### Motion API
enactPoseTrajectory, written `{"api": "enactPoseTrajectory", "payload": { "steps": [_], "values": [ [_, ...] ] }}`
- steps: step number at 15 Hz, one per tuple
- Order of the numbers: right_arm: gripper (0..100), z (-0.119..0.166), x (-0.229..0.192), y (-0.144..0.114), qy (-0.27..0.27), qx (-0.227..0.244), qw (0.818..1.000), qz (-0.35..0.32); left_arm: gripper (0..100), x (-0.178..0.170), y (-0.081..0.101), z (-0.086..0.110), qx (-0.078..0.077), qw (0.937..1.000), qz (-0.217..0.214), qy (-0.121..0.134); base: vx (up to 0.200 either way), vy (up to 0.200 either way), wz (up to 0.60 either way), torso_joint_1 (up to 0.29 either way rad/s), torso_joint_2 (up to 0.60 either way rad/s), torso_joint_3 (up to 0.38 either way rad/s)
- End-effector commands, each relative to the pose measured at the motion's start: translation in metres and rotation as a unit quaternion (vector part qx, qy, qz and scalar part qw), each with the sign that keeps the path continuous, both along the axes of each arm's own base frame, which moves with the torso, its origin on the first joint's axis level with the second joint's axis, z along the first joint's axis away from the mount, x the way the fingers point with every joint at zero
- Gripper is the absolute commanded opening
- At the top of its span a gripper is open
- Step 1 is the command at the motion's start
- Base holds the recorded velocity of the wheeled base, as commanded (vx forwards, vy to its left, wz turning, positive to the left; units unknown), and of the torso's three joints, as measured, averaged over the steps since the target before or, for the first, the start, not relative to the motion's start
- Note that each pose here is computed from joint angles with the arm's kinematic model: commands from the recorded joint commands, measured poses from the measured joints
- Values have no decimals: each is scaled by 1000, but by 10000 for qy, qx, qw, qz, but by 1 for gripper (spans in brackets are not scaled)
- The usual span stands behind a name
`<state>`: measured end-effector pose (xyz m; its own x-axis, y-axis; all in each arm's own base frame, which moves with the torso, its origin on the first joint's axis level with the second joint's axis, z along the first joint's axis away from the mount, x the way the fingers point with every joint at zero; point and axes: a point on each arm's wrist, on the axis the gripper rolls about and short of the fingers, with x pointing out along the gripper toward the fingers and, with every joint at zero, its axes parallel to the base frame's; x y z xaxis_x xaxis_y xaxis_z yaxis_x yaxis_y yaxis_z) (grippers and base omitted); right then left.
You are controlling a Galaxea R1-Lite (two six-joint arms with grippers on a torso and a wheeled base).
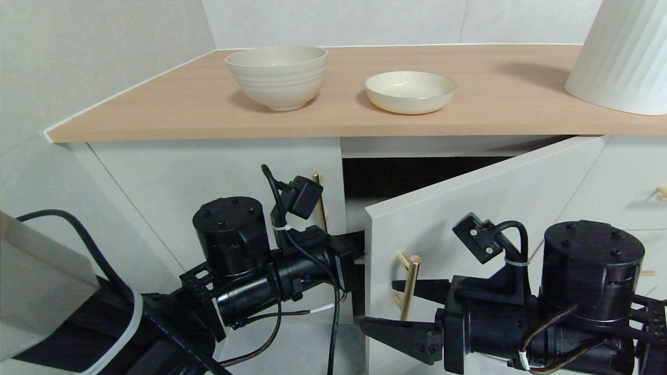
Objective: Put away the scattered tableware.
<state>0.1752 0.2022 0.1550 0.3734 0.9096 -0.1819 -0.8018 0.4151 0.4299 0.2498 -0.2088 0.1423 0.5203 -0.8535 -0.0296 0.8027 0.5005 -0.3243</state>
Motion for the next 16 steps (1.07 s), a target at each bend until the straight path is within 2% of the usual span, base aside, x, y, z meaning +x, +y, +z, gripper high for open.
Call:
{"api": "enactPoseTrajectory", "payload": {
  "steps": [1,5,7,8,9,10,11,14,16],
  "values": [
    [100,8,0,-8,-139,108,9997,-157,0,2,-2,-8,71,9999,-15,97,0,0,0,0,0,0],
    [100,13,1,-25,-217,163,9987,-432,0,2,-3,-8,66,9999,-45,105,0,0,0,0,0,0],
    [100,20,0,-40,-464,135,9969,-624,0,0,-1,-4,19,10000,-45,45,0,0,0,0,0,0],
    [100,10,-7,-48,-633,-276,9947,-764,0,0,-1,-3,9,10000,-45,32,0,0,0,0,0,0],
    [100,2,-15,-57,-829,-879,9848,-1248,0,0,-1,-4,23,10000,-45,51,0,0,0,0,0,0],
    [100,2,-20,-60,-872,-1051,9791,-1506,0,0,-2,-4,28,10000,-53,57,0,0,0,0,0,0],
    [100,12,-34,-65,-911,-990,9766,-1681,0,0,-2,-6,47,9999,-53,81,0,0,0,0,0,0],
    [100,36,-58,-83,-751,-626,9890,-1106,0,-1,-9,-10,29,9997,-142,183,0,0,0,0,0,0],
    [100,44,-65,-90,-663,-688,9900,-1040,0,-1,-12,-9,12,9997,-180,171,0,0,0,0,0,0]
  ]
}}
